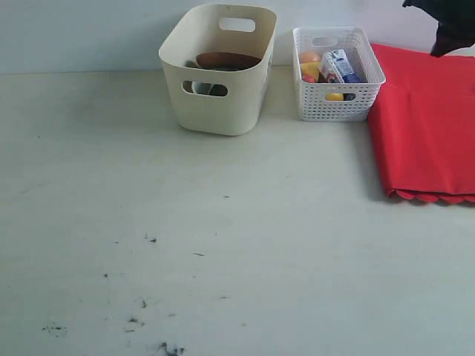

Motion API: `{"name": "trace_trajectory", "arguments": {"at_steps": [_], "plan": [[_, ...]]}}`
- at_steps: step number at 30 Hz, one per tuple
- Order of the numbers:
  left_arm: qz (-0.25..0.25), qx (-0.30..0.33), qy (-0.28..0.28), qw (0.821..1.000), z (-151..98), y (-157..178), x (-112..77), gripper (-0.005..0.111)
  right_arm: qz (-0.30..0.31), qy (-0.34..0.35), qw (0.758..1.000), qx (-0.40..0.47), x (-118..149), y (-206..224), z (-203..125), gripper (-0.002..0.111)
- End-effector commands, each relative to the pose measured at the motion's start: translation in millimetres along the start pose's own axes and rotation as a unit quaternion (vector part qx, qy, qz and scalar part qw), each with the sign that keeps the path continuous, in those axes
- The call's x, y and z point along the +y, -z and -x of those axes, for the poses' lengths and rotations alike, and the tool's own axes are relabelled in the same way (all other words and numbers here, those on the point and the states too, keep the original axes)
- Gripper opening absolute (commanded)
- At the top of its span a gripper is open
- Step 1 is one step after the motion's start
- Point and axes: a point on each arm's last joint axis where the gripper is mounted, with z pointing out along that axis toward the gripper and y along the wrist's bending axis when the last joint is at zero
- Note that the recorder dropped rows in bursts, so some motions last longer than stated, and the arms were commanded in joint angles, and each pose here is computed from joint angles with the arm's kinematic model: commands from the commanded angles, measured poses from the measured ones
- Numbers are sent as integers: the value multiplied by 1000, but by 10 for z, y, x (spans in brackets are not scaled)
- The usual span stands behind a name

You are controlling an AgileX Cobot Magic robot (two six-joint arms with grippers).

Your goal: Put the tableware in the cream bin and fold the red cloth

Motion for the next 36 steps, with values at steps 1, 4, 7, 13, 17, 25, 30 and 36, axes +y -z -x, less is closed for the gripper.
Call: {"name": "trace_trajectory", "arguments": {"at_steps": [1, 4, 7, 13, 17, 25, 30, 36], "plan": [[2, -1, -3, 1000, -13, 18, 3, 1, 2, 4, 1000, -4, -5, 41, 1, 0], [6, -19, -3, 1000, -18, 83, -2, 1, 2, 4, 1000, -4, -5, 41, 1, 0], [29, -40, -1, 999, -23, 152, 1, 1, 3, 4, 1000, -6, -3, 41, 5, 0], [99, -73, -27, 992, -33, 249, 15, 1, 3, 4, 1000, -8, -2, 41, 9, 0], [131, -133, -80, 979, -54, 272, 35, 1, 4, 4, 1000, -9, -1, 41, 10, 0], [164, -213, -85, 959, -441, -102, 259, 1, 5, 4, 1000, -11, 1, 41, 14, 0], [177, -212, -80, 958, -809, -302, 379, 1, 5, 4, 1000, -11, 1, 41, 14, 0], [180, -182, -96, 962, -917, -350, 398, 1, 5, 3, 1000, -10, 2, 41, 13, 0]]}}
